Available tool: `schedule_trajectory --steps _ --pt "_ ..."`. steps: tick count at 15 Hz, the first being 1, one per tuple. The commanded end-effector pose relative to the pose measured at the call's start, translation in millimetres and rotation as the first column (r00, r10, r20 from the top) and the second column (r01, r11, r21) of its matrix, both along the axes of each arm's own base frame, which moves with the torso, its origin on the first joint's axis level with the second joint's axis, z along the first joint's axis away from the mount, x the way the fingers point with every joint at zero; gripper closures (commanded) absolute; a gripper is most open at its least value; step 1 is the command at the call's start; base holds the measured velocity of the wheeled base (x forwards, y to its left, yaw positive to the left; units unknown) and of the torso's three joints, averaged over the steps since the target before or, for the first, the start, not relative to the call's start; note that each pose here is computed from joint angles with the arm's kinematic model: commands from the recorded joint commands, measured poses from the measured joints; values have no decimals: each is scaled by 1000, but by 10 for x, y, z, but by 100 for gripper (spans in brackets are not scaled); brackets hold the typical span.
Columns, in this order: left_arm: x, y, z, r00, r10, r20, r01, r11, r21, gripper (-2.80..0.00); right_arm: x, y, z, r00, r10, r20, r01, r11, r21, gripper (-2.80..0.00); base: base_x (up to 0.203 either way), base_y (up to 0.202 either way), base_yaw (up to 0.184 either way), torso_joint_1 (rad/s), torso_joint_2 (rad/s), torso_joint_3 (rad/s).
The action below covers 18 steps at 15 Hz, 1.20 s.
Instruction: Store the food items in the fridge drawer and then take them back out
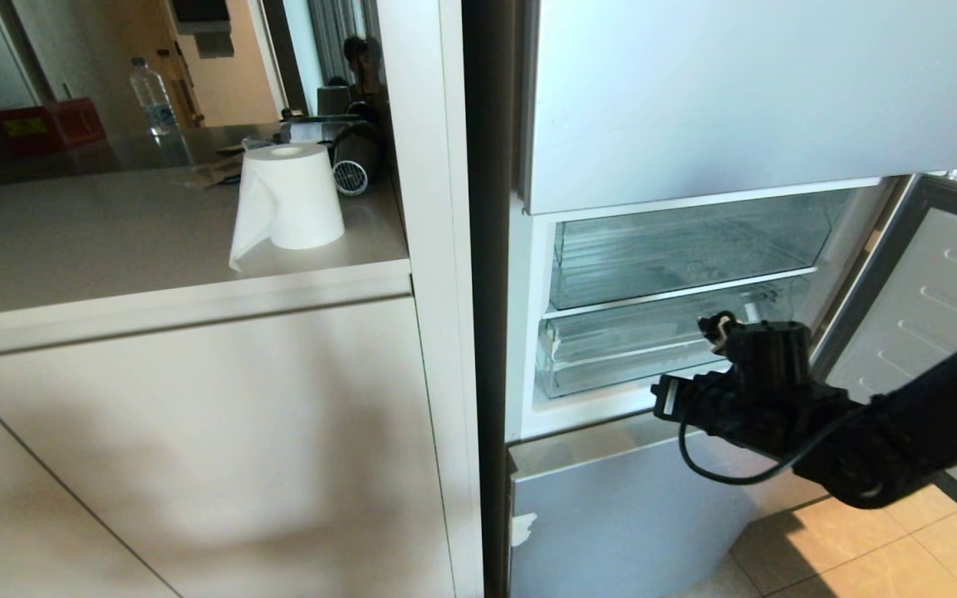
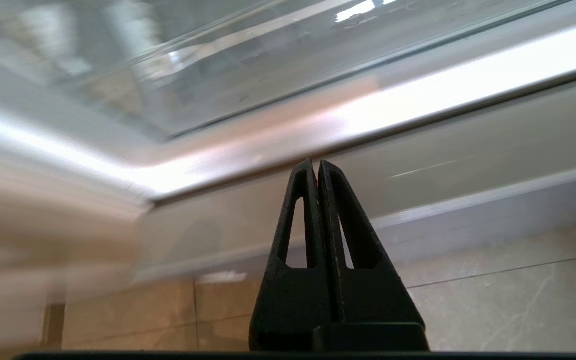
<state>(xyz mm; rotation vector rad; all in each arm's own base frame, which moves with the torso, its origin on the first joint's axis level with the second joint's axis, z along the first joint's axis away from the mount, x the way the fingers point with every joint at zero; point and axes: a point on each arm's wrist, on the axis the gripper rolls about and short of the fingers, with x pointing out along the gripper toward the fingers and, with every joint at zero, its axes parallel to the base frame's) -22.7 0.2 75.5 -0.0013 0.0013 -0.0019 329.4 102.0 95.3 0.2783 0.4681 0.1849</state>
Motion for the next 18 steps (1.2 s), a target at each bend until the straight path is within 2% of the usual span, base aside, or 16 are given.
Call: schedule_trajectory --steps 1,4,6,7,9,11,13,14,16,17,18 --pt "0 0 0 1000 0 0 0 1000 0 0 -516 -100 519 992 21 127 -26 999 32 0 0 0 0 0 0 0" --pt "0 0 0 1000 0 0 0 1000 0 0 -1477 -376 980 952 50 301 -58 998 20 0 0 0 0 0 0 0" --pt "0 0 0 1000 0 0 0 1000 0 0 -2128 -629 1074 918 20 397 -20 1000 -4 0 0 0 0 0 0 0" --pt "0 0 0 1000 0 0 0 1000 0 0 -2425 -760 1028 903 -7 429 19 1000 -24 0 0 0 0 0 0 0" --pt "0 0 0 1000 0 0 0 1000 0 0 -2878 -942 705 894 -51 445 106 990 -98 0 0 0 0 0 0 0" --pt "0 0 0 1000 0 0 0 1000 0 0 -3143 -1017 313 907 -81 414 172 967 -188 0 0 0 0 0 0 0" --pt "0 0 0 1000 0 0 0 1000 0 0 -3324 -1028 42 919 -68 389 175 953 -248 0 0 0 0 0 0 0" --pt "0 0 0 1000 0 0 0 1000 0 0 -3394 -1027 -45 913 -61 404 182 946 -268 0 0 0 0 0 0 0" --pt "0 0 0 1000 0 0 0 1000 0 0 -3505 -1023 -143 877 -55 478 210 938 -277 0 0 0 0 0 0 0" --pt "0 0 0 1000 0 0 0 1000 0 0 -3525 -1021 -175 871 -54 489 216 935 -283 0 0 0 0 0 0 0" --pt "0 0 0 1000 0 0 0 1000 0 0 -3521 -1019 -202 879 -60 472 217 934 -285 0 0 0 0 0 0 0"
